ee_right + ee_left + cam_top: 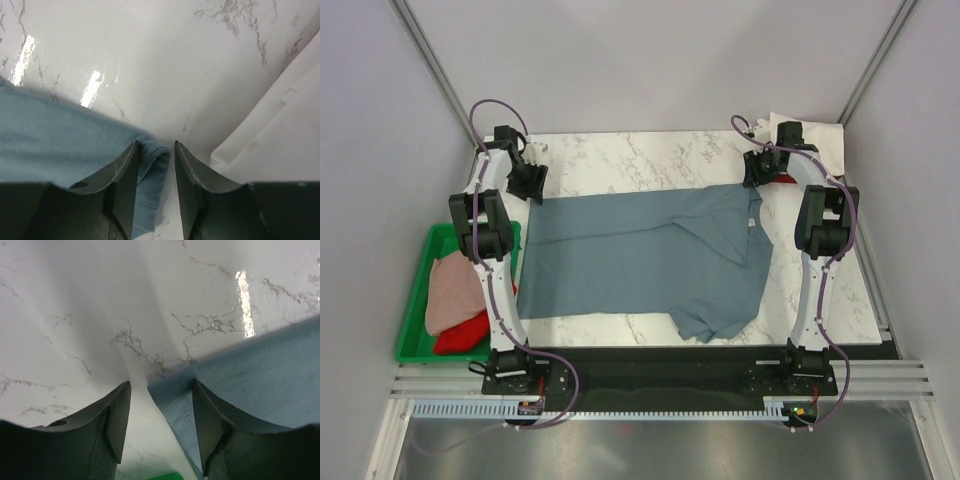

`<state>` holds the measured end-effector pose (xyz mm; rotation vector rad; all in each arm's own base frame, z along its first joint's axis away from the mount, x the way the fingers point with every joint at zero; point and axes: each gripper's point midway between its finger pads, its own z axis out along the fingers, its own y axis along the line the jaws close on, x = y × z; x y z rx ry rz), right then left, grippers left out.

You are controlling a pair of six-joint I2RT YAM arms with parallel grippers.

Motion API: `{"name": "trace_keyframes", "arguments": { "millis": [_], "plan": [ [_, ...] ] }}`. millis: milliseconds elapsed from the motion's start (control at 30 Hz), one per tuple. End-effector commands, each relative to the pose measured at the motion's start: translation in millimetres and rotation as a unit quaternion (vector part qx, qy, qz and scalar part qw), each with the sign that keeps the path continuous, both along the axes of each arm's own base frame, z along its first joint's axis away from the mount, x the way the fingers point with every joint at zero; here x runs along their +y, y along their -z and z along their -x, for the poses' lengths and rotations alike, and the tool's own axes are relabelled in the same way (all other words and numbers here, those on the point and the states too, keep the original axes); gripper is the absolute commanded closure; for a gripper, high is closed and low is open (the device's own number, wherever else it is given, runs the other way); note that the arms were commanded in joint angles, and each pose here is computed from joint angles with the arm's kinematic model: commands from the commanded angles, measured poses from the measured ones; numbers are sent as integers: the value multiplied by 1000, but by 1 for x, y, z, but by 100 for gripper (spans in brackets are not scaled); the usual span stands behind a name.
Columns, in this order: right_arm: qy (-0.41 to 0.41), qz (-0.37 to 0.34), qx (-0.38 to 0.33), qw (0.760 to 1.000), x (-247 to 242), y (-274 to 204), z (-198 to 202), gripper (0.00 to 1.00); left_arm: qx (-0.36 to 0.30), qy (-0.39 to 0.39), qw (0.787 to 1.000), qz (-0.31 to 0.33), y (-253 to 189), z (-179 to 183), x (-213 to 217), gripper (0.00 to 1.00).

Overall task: Fold and stack the t-shirts
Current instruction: Fold the tshirt

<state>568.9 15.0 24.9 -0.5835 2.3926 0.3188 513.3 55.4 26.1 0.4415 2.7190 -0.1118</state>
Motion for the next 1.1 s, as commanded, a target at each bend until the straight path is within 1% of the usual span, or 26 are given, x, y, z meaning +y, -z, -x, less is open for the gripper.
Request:
{"name": "trace_keyframes", "arguments": {
  "millis": [0, 33, 100, 200, 233, 267, 300, 333, 467, 500, 567, 600, 633, 667, 700, 733, 767, 833, 867, 900, 933, 967, 1033, 1067],
  "plan": [
    [3, -14, 8, 1000, 2, 10, -3, 59, -6, -15, 1000, 9, -3, -7, 2, 43],
    [3, -15, 7, 1000, 2, 9, -3, 62, -3, -14, 1000, 12, -1, -5, 3, 48],
    [0, -16, 9, 1000, 2, 10, -2, 64, 4, -11, 1000, 21, 0, -1, 1, 54],
    [-5, -20, 15, 1000, 4, 12, 0, 80, 13, -1, 999, 40, 2, 4, -3, 68],
    [-7, -20, 14, 1000, 4, 11, 0, 89, 15, 1, 999, 44, 3, 5, -3, 78],
    [-9, -20, 15, 1000, 5, 11, 1, 95, 16, 5, 998, 53, 3, 6, -6, 84],
    [-13, -22, 11, 1000, 6, 9, 1, 99, 14, 8, 998, 57, 1, 6, -7, 92],
    [-15, -21, 8, 1000, 6, 6, 0, 100, 13, 9, 998, 61, -2, 6, -9, 98],
    [-11, -13, -22, 1000, 3, -18, -9, 100, -17, 9, 996, 83, -27, -1, -12, 98],
    [-12, -10, -41, 999, 3, -37, -13, 100, -28, 11, 996, 82, -36, -4, -11, 98],
    [-6, -7, -68, 998, -1, -62, -18, 100, -61, 15, 995, 84, -66, -8, -11, 98],
    [-5, -5, -92, 996, -2, -89, -20, 100, -75, 20, 993, 84, -79, -9, -11, 98],
    [-5, -4, -106, 994, -3, -105, -20, 100, -104, 29, 991, 81, -107, -10, -13, 98],
    [-3, -2, -130, 991, -5, -133, -18, 100, -120, 33, 989, 81, -122, -10, -14, 98],
    [-2, 0, -144, 990, -6, -149, -16, 100, -133, 36, 987, 81, -135, -9, -15, 98],
    [-1, 1, -157, 988, -6, -164, -13, 100, -162, 42, 983, 75, -163, -6, -16, 98],
    [2, 2, -181, 983, -8, -194, -5, 100, -171, 46, 981, 76, -174, -2, -18, 98],
    [2, 3, -203, 979, -9, -222, 6, 100, -196, 57, 976, 74, -199, 6, -22, 98],
    [3, 4, -213, 977, -10, -235, 12, 100, -224, 66, 970, 71, -227, 15, -25, 98],
    [2, 3, -233, 972, -9, -259, 27, 100, -226, 68, 969, 71, -230, 23, -27, 98],
    [3, 5, -241, 970, -11, -270, 35, 100, -234, 72, 967, 70, -237, 28, -28, 98],
    [6, 9, -259, 966, -13, -290, 51, 100, -250, 73, 963, 67, -254, 43, -31, 98],
    [14, 11, -274, 962, -17, -308, 67, 100, -275, 74, 957, 62, -272, 56, -32, 98],
    [22, 14, -289, 957, -22, -325, 82, 100, -287, 74, 953, 58, -281, 73, -34, 98]
  ]
}}
